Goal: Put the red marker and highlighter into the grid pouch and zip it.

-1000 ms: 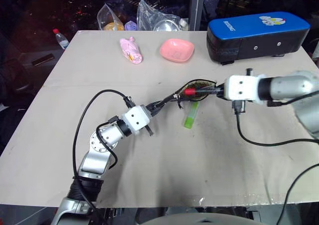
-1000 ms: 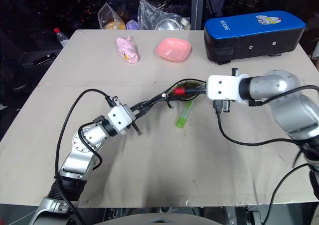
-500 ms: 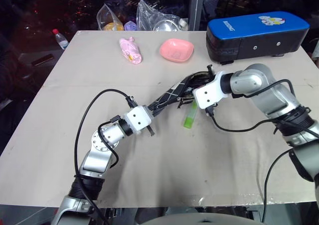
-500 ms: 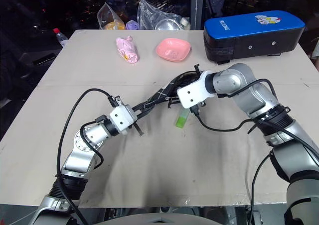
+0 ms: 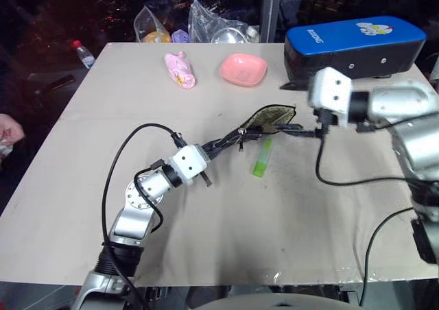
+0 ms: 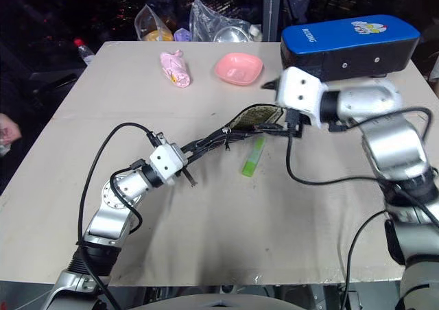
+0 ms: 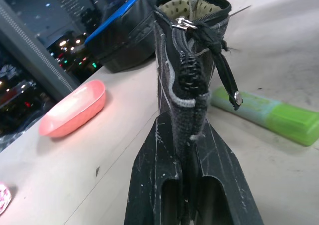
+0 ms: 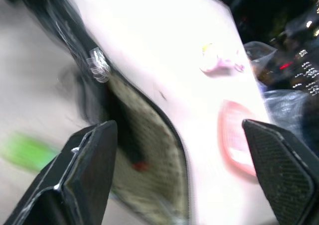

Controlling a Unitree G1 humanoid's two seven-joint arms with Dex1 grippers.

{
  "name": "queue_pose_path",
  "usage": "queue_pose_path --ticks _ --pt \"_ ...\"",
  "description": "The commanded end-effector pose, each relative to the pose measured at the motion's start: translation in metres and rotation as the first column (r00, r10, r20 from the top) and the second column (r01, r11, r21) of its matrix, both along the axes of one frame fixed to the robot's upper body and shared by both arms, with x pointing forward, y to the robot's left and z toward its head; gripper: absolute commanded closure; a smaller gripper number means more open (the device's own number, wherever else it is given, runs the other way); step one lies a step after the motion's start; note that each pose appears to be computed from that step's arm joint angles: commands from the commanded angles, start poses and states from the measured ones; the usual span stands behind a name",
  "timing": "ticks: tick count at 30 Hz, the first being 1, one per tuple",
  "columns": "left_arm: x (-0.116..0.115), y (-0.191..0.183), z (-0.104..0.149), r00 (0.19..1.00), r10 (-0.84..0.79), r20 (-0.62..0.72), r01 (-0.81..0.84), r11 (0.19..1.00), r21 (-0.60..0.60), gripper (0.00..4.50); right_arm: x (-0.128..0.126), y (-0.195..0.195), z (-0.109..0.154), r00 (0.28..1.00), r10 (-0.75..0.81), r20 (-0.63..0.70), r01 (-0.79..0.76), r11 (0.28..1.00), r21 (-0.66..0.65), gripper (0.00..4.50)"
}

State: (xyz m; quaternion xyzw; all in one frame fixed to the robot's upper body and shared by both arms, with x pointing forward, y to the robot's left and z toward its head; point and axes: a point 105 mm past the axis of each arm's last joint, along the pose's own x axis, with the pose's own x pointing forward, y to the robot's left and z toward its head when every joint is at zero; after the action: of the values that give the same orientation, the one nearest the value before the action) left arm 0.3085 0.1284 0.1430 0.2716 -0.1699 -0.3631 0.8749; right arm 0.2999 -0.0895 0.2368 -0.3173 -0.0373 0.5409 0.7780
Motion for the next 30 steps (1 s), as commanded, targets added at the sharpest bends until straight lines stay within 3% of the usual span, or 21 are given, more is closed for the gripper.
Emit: queue_pose_path --ticks 1,5,12,22,30 --pt "0.007 0.013 0.022 0.997 0.066 0.05 -0.062 0.995 -0.075 4.5 -0.022 0.013 -0.018 0.979 -0.051 -0.199 0.077 0.989 0.125 0.47" --pt "0.01 0.018 0.027 0.994 0.087 0.06 -0.082 0.993 -0.085 4.5 -0.022 0.019 -0.043 0.922 -0.181 -0.343 0.258 0.947 0.191 0.47" --pt "0.009 0.021 0.027 0.993 0.098 0.062 -0.094 0.993 -0.077 4.5 0.006 0.041 -0.096 0.783 -0.454 -0.425 0.556 0.817 0.151 0.47" --pt "0.005 0.019 0.028 0.994 0.095 0.063 -0.09 0.993 -0.072 4.5 0.019 0.036 -0.137 0.705 -0.616 -0.351 0.657 0.754 -0.002 0.47" --pt "0.005 0.016 0.029 0.994 0.091 0.062 -0.087 0.994 -0.069 4.5 0.012 0.029 -0.151 0.597 -0.65 -0.47 0.714 0.698 -0.058 0.47"
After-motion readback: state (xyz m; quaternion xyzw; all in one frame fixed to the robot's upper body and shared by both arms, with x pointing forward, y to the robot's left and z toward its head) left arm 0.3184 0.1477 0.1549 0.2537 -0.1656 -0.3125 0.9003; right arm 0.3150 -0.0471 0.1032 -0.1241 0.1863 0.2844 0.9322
